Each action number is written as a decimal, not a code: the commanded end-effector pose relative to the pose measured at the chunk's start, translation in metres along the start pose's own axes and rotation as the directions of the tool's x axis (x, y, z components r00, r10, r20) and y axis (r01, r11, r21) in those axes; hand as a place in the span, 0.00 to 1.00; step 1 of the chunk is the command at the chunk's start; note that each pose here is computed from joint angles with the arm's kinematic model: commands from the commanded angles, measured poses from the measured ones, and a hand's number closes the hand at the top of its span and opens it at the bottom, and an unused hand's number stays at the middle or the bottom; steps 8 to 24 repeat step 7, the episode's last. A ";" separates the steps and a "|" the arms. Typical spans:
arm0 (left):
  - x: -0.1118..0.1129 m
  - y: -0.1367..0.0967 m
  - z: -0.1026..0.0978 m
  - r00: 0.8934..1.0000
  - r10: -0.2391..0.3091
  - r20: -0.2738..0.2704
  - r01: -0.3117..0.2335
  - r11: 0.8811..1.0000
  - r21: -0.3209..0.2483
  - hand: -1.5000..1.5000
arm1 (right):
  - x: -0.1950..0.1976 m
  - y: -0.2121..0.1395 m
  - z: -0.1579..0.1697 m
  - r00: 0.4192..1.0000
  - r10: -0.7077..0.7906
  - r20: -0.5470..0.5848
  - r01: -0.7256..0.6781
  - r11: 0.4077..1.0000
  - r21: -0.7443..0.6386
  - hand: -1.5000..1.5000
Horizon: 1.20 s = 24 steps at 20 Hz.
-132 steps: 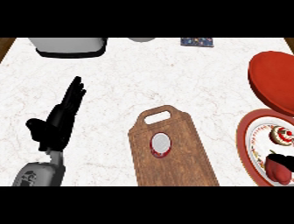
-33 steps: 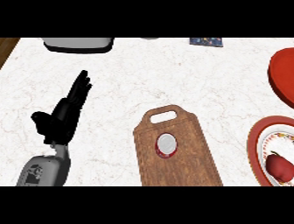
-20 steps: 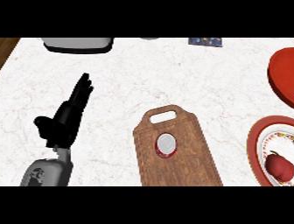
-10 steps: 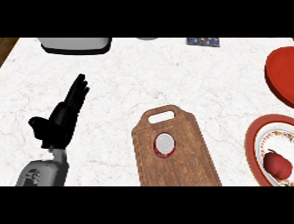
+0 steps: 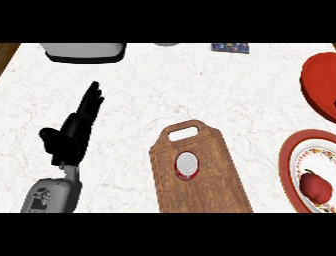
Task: Pick the cupcake from the plate and place it in the bowl
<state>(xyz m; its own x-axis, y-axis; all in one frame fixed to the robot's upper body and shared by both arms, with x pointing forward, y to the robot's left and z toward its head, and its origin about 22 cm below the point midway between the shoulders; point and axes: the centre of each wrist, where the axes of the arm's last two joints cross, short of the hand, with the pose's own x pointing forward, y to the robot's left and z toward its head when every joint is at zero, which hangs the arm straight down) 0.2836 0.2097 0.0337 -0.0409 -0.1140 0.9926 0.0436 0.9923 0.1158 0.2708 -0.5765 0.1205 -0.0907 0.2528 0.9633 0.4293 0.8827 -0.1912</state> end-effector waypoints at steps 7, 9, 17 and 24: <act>0.000 0.001 0.002 1.000 0.010 -0.012 -0.010 1.000 -0.011 0.50 | -0.021 -0.026 0.031 1.000 -0.022 0.000 0.022 0.997 0.069 0.00; 0.000 0.001 0.002 1.000 0.010 -0.012 -0.010 1.000 -0.011 0.50 | -0.021 -0.026 0.031 1.000 -0.022 0.000 0.022 0.997 0.069 0.00; 0.000 0.001 0.002 1.000 0.010 -0.012 -0.010 1.000 -0.011 0.50 | -0.021 -0.026 0.031 1.000 -0.022 0.000 0.022 0.997 0.069 0.00; 0.000 0.001 0.002 1.000 0.010 -0.012 -0.010 1.000 -0.011 0.50 | -0.021 -0.026 0.031 1.000 -0.022 0.000 0.022 0.997 0.069 0.00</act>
